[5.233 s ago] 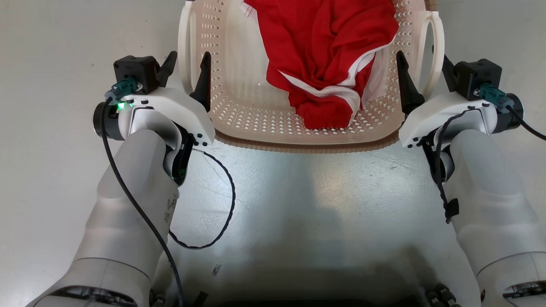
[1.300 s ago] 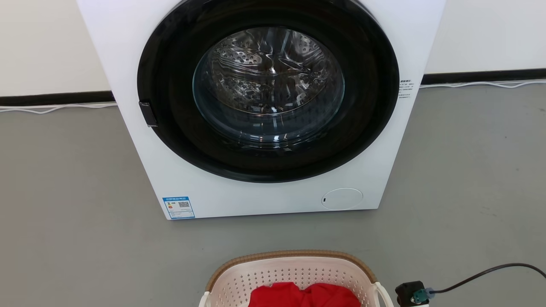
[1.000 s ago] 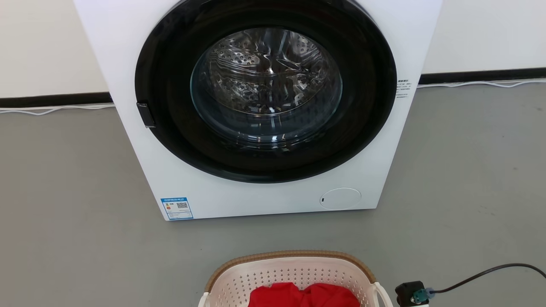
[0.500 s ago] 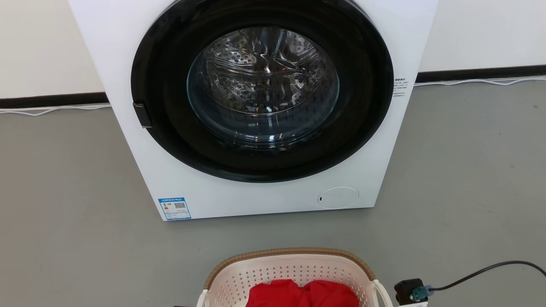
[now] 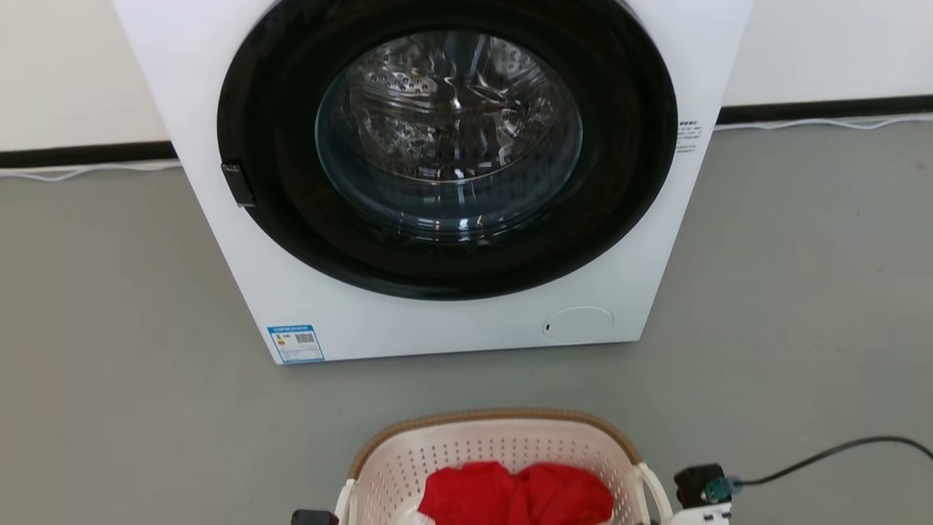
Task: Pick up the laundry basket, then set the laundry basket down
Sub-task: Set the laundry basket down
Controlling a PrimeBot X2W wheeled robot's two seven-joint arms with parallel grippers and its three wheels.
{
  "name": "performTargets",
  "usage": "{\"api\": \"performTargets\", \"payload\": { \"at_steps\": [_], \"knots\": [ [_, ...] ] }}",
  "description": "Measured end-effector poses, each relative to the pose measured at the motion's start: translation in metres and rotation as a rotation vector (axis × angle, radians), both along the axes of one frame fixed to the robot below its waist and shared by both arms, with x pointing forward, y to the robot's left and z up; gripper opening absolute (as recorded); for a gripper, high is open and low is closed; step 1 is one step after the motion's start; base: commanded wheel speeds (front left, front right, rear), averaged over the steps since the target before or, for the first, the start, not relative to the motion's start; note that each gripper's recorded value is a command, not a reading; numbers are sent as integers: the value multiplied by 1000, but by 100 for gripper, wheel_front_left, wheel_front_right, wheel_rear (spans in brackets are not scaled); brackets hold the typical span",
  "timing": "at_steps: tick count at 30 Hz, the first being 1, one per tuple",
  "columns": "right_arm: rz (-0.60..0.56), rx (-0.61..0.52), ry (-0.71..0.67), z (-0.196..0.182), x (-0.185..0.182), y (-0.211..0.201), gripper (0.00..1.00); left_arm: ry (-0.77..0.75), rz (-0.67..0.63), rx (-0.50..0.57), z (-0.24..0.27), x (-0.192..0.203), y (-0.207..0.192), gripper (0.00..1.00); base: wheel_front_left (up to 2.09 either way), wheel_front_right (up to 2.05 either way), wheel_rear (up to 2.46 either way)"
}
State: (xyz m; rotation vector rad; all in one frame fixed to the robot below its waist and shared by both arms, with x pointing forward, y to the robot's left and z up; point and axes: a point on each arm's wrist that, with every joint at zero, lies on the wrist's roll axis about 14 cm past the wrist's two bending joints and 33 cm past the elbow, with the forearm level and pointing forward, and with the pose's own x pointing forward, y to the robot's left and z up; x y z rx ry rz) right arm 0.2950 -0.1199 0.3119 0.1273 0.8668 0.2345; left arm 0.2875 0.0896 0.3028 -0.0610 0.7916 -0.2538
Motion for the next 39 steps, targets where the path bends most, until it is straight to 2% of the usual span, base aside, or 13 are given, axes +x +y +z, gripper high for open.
{"api": "performTargets", "payload": {
  "at_steps": [9, 20, 21, 31, 39],
  "knots": [
    [-2, 4, -43, 5, 34, 0, 0, -30, 26, -8, 4, 34, 1, 0, 0, 0, 0],
    [11, 13, -142, 3, 116, 7, 0, -115, 71, -17, 6, 121, 13, 0, 0, 0, 0],
    [14, 13, -148, -2, 128, 7, 0, -121, 74, -13, 0, 132, 15, 0, 0, 0, 0],
    [19, 8, -155, -43, 173, 7, 0, -124, 87, -4, -38, 173, 22, 0, 0, 0, 0],
    [-38, 10, -122, -83, 193, -2, 0, -122, 78, -8, -71, 199, 19, 0, 0, 0, 0]
  ]
}}
